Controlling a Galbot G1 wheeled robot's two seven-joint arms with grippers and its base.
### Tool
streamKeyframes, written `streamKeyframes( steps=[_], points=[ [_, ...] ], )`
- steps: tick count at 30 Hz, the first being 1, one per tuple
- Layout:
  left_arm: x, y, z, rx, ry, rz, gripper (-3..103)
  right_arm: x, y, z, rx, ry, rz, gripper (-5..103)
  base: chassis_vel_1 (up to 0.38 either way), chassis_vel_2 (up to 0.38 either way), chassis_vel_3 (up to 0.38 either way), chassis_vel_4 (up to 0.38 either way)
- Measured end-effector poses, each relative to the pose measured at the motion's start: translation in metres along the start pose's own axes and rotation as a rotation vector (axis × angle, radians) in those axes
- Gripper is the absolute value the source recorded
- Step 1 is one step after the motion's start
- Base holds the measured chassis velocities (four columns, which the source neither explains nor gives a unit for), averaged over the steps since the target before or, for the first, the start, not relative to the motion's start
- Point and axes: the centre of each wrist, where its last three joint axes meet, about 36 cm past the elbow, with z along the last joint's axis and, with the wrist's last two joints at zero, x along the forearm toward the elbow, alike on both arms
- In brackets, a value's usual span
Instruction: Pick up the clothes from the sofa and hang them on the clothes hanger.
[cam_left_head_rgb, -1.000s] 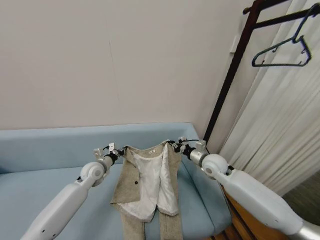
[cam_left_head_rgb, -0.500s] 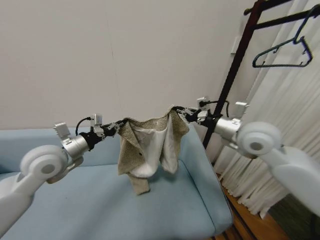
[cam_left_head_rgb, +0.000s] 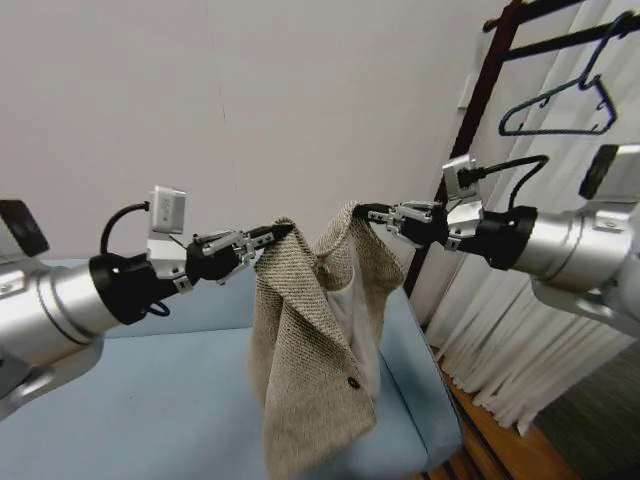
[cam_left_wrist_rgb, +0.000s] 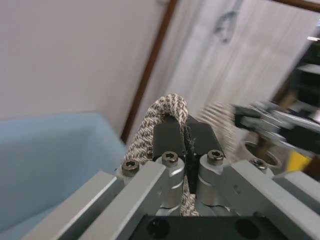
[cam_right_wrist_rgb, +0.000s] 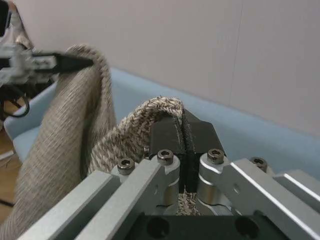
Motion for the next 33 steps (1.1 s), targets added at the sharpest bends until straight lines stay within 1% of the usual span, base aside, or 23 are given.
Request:
streamKeyframes(
  steps=[1,2,4,5,6,8,9,10,11,12,13,14,15,16,17,18,20,22,25,27,30,31,33],
  points=[
    [0.0,0.0,0.0,0.0,0.0,0.0,1,0.0,0.0,0.0,0.0,0.0,0.0,0,0.0,0.0,0.0,0.0],
    [-0.003,0.005,0.006,0.043,0.02,-0.062,1,-0.004,0.0,0.007,-0.018,0.037,0.008,0,0.0,0.0,0.0,0.0],
    [-0.012,0.021,0.026,0.164,0.093,-0.193,1,-0.018,-0.006,0.027,-0.051,0.106,0.043,0,0.0,0.0,0.0,0.0],
    [-0.014,0.028,0.037,0.212,0.125,-0.223,1,-0.027,-0.013,0.041,-0.072,0.128,0.054,0,0.0,0.0,0.0,0.0],
    [-0.014,0.028,0.037,0.212,0.125,-0.223,1,-0.027,-0.013,0.041,-0.072,0.128,0.054,0,0.0,0.0,0.0,0.0],
    [-0.021,0.046,0.069,0.322,0.201,-0.259,1,-0.049,-0.033,0.081,-0.121,0.18,0.076,0,0.0,0.0,0.0,0.0],
    [-0.028,0.064,0.087,0.382,0.235,-0.28,1,-0.061,-0.044,0.108,-0.14,0.214,0.084,0,0.0,0.0,0.0,0.0],
    [-0.038,0.092,0.111,0.435,0.256,-0.322,1,-0.072,-0.056,0.134,-0.16,0.239,0.092,0,0.0,0.0,0.0,0.0],
    [-0.038,0.092,0.111,0.435,0.256,-0.322,1,-0.072,-0.056,0.134,-0.16,0.239,0.092,0,0.0,0.0,0.0,0.0],
    [-0.05,0.126,0.14,0.47,0.276,-0.382,1,-0.082,-0.069,0.162,-0.177,0.256,0.106,0,0.0,0.0,0.0,0.0],
    [-0.061,0.153,0.167,0.485,0.288,-0.433,1,-0.091,-0.081,0.185,-0.182,0.262,0.124,0,0.0,0.0,0.0,0.0],
    [-0.07,0.176,0.19,0.492,0.295,-0.47,1,-0.098,-0.091,0.203,-0.18,0.259,0.14,0,0.0,0.0,0.0,0.0],
    [-0.074,0.184,0.198,0.493,0.297,-0.481,1,-0.101,-0.095,0.21,-0.18,0.255,0.145,0,0.0,0.0,0.0,0.0],
    [-0.074,0.184,0.198,0.493,0.297,-0.481,1,-0.101,-0.095,0.21,-0.18,0.255,0.145,0,0.0,0.0,0.0,0.0],
    [-0.085,0.201,0.219,0.492,0.301,-0.502,1,-0.108,-0.104,0.225,-0.171,0.246,0.161,0,0.0,0.0,0.0,0.0],
    [-0.1,0.223,0.246,0.478,0.312,-0.526,1,-0.116,-0.116,0.242,-0.155,0.228,0.181,0,0.0,0.0,0.0,0.0],
    [-0.126,0.248,0.274,0.44,0.326,-0.541,1,-0.129,-0.131,0.258,-0.153,0.197,0.204,0,0.0,0.0,0.0,0.0],
    [-0.132,0.253,0.279,0.43,0.327,-0.544,1,-0.132,-0.134,0.26,-0.152,0.192,0.208,0,0.0,0.0,0.0,0.0],
    [-0.174,0.276,0.283,0.363,0.308,-0.544,1,-0.152,-0.163,0.271,-0.113,0.162,0.23,0,0.0,0.0,0.0,0.0],
    [-0.181,0.279,0.281,0.35,0.299,-0.543,1,-0.155,-0.167,0.272,-0.106,0.159,0.233,0,0.0,0.0,0.0,0.0],
    [-0.214,0.283,0.267,0.309,0.257,-0.531,1,-0.173,-0.181,0.277,-0.093,0.154,0.249,0,0.0,0.0,0.0,0.0],
    [-0.214,0.283,0.267,0.309,0.257,-0.531,1,-0.173,-0.181,0.277,-0.093,0.154,0.249,0,0.0,0.0,0.0,0.0],
    [-0.228,0.29,0.258,0.283,0.248,-0.541,1,-0.181,-0.188,0.284,-0.065,0.166,0.26,0,0.0,0.0,0.0,0.0]
  ],
)
